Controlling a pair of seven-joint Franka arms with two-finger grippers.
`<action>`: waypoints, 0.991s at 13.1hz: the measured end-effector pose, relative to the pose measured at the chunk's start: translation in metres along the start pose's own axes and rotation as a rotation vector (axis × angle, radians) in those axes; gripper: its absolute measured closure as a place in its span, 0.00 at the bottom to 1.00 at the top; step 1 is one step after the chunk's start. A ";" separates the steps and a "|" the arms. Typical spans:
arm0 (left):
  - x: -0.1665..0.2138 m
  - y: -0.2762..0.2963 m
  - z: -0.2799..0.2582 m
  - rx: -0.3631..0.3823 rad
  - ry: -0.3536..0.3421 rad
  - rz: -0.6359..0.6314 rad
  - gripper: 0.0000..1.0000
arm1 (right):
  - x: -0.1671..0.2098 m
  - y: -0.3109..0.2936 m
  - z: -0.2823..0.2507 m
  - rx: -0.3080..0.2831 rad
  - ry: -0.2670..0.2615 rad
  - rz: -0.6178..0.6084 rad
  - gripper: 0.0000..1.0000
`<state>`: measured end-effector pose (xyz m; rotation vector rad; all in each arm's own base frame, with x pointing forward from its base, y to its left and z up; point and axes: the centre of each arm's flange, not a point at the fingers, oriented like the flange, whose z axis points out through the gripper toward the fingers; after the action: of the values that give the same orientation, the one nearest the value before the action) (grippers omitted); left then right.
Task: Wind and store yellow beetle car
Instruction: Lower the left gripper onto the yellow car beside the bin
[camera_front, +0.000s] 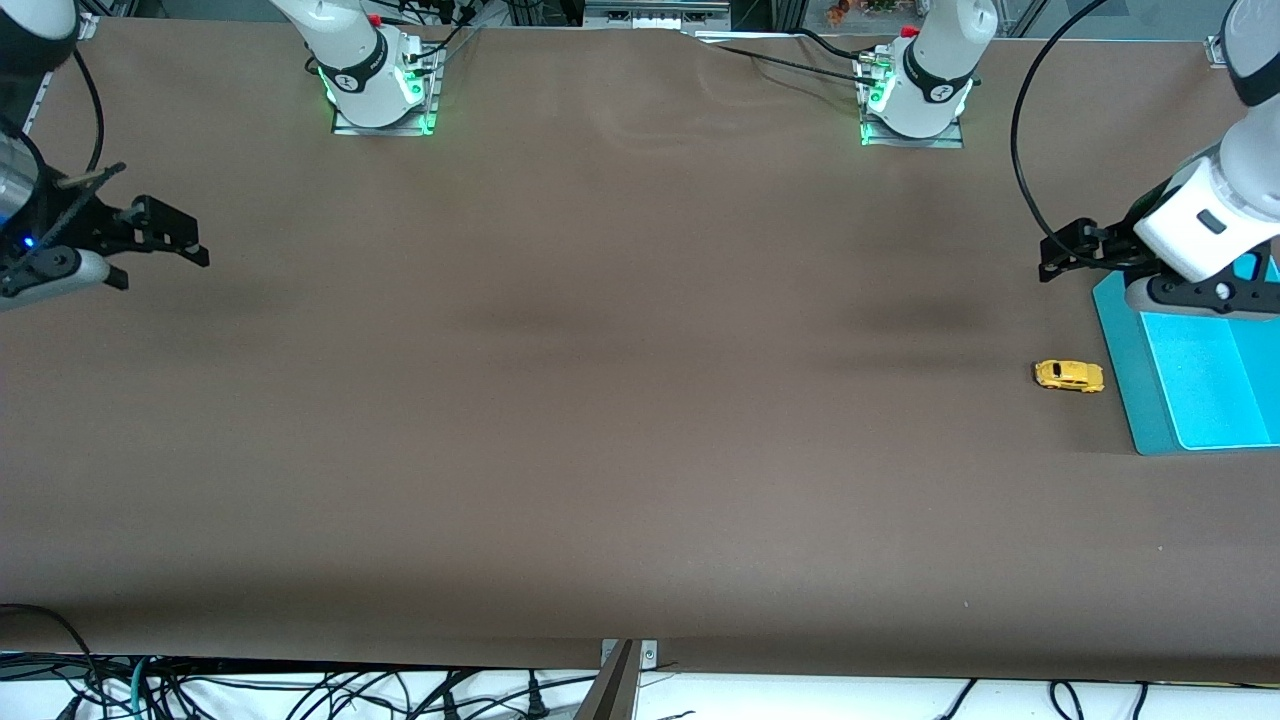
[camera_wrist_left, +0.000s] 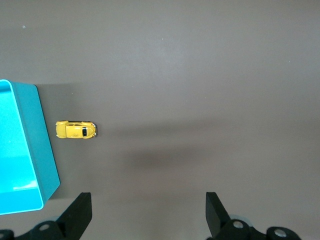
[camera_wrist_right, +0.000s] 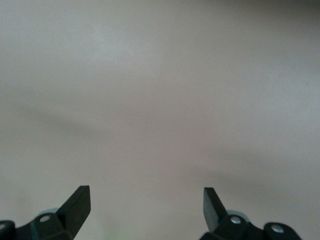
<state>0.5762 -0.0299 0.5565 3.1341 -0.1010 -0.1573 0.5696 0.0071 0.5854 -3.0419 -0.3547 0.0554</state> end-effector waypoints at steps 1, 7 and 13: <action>0.005 0.000 0.009 0.001 -0.017 0.009 0.00 | -0.002 -0.003 -0.004 -0.004 -0.006 0.017 0.00; 0.025 -0.045 0.062 -0.026 -0.106 0.321 0.00 | 0.000 -0.030 -0.008 -0.056 -0.018 0.058 0.00; 0.043 -0.122 0.125 -0.052 -0.072 0.765 0.00 | 0.000 -0.029 -0.009 -0.058 -0.017 0.062 0.00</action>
<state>0.6144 0.0892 0.4269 2.7858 -1.2262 -0.2512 0.5629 0.0348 0.5973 -3.1111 -0.2676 0.0755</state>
